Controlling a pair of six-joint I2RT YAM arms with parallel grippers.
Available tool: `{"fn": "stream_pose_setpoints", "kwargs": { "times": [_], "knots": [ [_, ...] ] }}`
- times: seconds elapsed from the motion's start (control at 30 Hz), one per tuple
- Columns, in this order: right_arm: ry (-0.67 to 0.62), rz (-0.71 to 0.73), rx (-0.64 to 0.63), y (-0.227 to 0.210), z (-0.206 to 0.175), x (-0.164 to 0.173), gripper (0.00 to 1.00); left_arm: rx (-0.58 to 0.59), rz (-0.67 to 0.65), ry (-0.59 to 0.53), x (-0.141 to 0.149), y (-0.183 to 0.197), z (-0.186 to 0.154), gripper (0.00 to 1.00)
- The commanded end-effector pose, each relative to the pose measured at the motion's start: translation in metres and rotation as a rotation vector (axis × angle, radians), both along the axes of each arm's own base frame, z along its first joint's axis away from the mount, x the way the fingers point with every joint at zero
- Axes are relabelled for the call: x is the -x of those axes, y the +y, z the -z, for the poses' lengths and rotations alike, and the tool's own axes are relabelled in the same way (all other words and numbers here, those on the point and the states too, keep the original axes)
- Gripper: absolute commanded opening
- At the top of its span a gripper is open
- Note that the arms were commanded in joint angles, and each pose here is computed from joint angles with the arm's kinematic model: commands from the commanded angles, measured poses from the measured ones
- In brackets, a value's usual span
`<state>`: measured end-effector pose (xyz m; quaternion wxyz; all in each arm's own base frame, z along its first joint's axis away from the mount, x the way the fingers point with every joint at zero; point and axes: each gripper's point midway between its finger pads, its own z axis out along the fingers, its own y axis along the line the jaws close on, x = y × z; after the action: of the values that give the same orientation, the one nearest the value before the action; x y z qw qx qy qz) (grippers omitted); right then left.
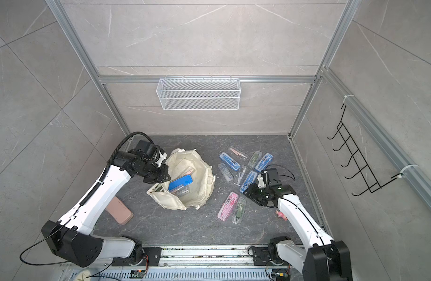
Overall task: Take out the compass set from the canvas bag
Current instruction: Place the compass set at the center of the board, then adjust the canvas bag at the center of the board.
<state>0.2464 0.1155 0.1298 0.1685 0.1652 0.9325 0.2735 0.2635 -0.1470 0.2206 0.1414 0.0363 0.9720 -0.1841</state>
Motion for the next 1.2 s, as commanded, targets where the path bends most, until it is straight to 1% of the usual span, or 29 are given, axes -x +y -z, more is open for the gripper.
{"fn": "stream_pose_setpoints", "kwargs": {
  "times": [0.0, 0.13, 0.2, 0.3, 0.43, 0.57, 0.73, 0.87, 0.9, 0.93, 0.97, 1.03, 1.13, 1.17],
  "knots": [
    [-0.05, 0.002, 0.001, 0.014, -0.034, 0.002, 0.5, 0.074, 0.007, -0.053, 0.002, -0.007, -0.018, 0.0],
    [-0.108, -0.085, -0.039, 0.057, -0.057, 0.006, 0.59, 0.08, 0.006, -0.052, 0.003, -0.008, -0.017, 0.0],
    [-0.121, -0.141, -0.069, 0.085, -0.061, 0.008, 0.61, 0.081, 0.005, -0.044, 0.003, -0.008, -0.015, 0.0],
    [-0.154, -0.229, -0.076, 0.123, -0.067, 0.013, 0.64, 0.078, 0.002, -0.038, 0.004, -0.007, -0.011, 0.0],
    [-0.184, -0.319, -0.069, 0.159, -0.071, 0.018, 0.66, 0.091, -0.01, -0.033, 0.007, -0.008, -0.008, 0.0],
    [-0.159, -0.349, -0.042, 0.178, -0.059, 0.013, 0.67, 0.087, -0.006, -0.03, 0.008, -0.007, -0.008, 0.0],
    [-0.116, -0.316, 0.043, 0.18, -0.034, -0.002, 0.67, 0.085, -0.012, -0.031, 0.011, -0.005, -0.008, 0.0],
    [-0.107, -0.309, 0.061, 0.187, -0.022, -0.011, 0.67, 0.086, -0.01, -0.029, 0.013, -0.005, -0.008, 0.0],
    [-0.107, -0.305, 0.06, 0.189, -0.02, -0.013, 0.65, 0.087, -0.011, -0.026, 0.013, -0.005, -0.006, 0.0],
    [-0.106, -0.299, 0.061, 0.191, -0.018, -0.016, 0.6, 0.089, -0.012, -0.024, 0.014, -0.005, -0.006, 0.0],
    [-0.106, -0.294, 0.061, 0.192, -0.017, -0.018, 0.53, 0.092, -0.012, -0.021, 0.014, -0.006, -0.005, 0.0],
    [-0.109, -0.29, 0.042, 0.197, -0.018, -0.021, 0.34, 0.096, -0.011, -0.021, 0.016, -0.006, -0.006, 0.0],
    [-0.108, -0.287, 0.016, 0.203, -0.02, -0.021, 0.15, 0.087, -0.02, -0.025, 0.016, -0.004, -0.005, 0.0],
    [-0.108, -0.291, 0.009, 0.205, -0.021, -0.02, 0.11, 0.086, -0.026, -0.023, 0.016, -0.003, -0.005, 0.0]
  ]
}}
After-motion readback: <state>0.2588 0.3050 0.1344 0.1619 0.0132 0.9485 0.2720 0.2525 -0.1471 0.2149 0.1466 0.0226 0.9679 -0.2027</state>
